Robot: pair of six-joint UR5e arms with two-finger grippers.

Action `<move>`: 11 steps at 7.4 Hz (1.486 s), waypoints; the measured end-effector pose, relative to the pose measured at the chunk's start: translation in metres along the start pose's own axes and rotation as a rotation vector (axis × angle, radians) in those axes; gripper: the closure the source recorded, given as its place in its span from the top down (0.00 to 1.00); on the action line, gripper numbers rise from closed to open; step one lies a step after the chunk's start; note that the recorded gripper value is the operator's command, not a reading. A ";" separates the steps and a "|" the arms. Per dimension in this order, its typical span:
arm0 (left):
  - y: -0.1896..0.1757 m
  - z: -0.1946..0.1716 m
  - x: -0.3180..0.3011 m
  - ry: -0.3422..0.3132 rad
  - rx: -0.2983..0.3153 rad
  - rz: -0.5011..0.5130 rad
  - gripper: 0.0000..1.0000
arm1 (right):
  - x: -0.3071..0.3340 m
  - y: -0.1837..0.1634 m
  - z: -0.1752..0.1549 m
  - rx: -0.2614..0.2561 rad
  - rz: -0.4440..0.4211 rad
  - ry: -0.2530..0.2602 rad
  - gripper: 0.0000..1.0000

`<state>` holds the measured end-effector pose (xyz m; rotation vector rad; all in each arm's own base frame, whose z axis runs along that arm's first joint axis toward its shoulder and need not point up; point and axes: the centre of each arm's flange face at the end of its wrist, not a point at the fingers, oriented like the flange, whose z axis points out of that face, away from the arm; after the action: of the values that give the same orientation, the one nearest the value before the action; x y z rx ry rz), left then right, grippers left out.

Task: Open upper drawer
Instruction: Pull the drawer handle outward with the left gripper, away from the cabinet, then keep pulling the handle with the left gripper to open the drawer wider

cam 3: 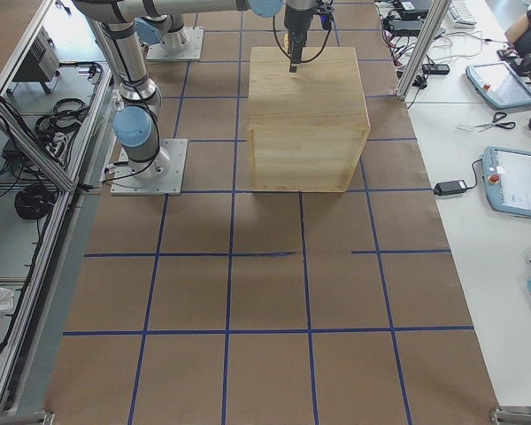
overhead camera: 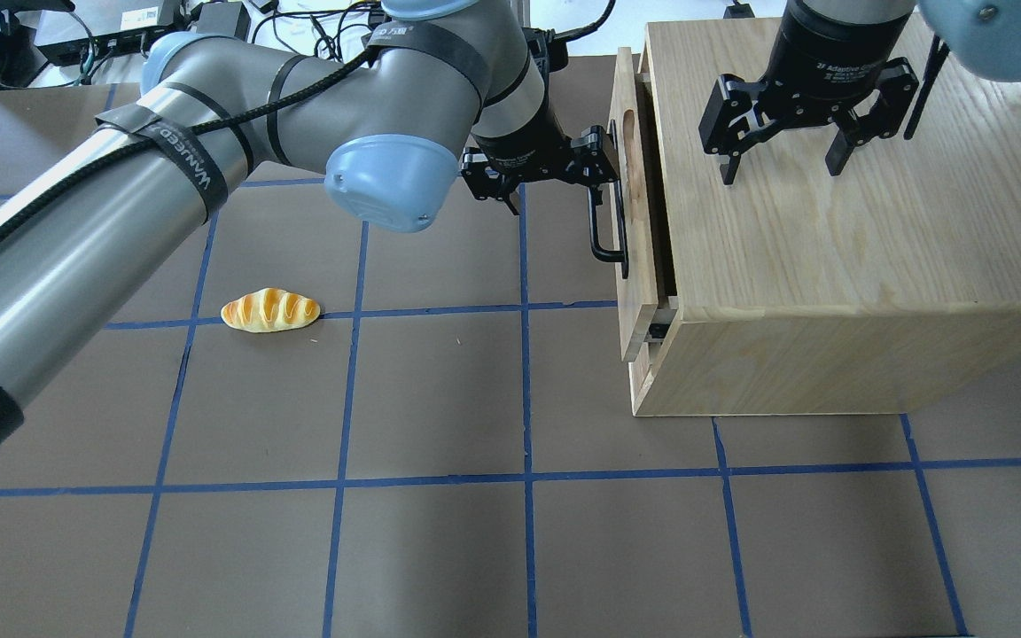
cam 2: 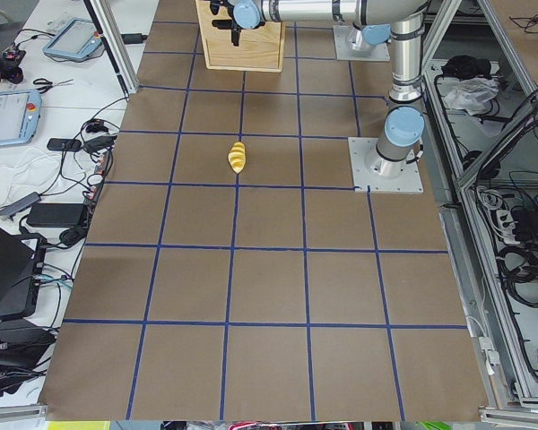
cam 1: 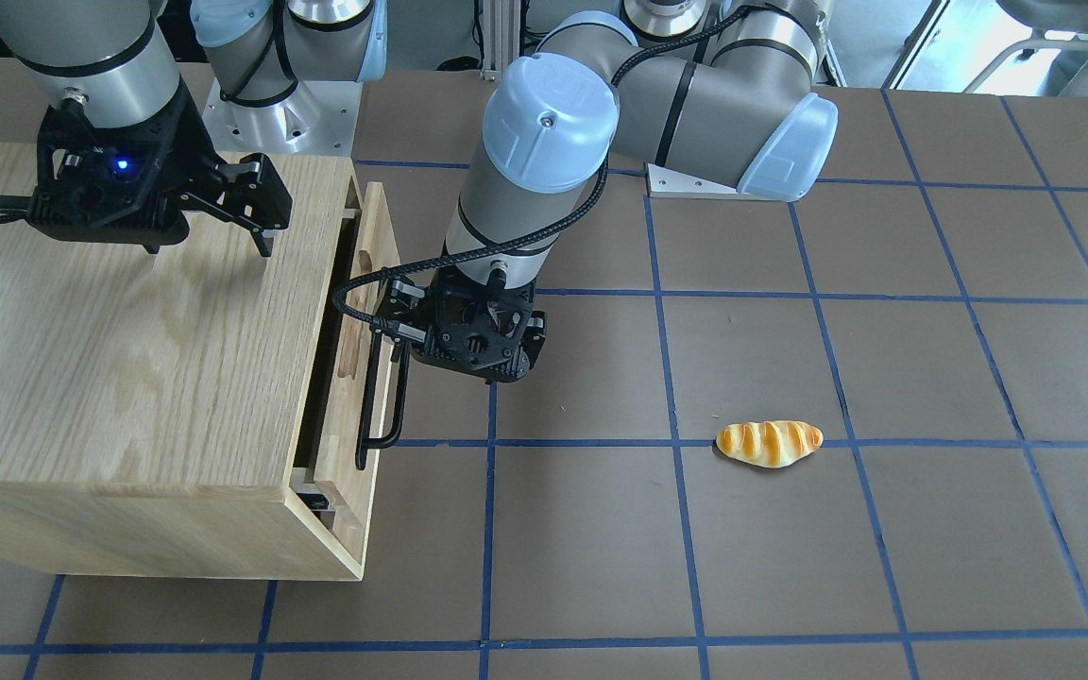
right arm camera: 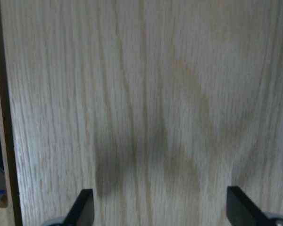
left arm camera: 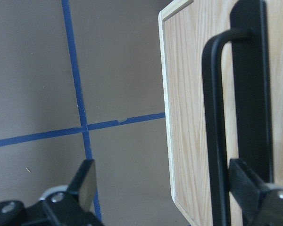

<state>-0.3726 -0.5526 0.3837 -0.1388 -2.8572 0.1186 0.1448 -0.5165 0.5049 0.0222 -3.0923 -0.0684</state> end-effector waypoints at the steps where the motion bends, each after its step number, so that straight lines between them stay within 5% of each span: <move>1: 0.000 0.000 -0.002 -0.017 0.000 0.010 1.00 | 0.000 0.000 0.000 0.000 0.000 0.000 1.00; 11: -0.017 -0.025 -0.059 -0.078 -0.025 0.004 1.00 | 0.000 0.000 0.000 0.000 0.001 0.000 1.00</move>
<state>-0.3110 -0.5745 0.3930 -0.1482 -2.9369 0.0915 0.1448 -0.5165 0.5050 0.0203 -3.0923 -0.0683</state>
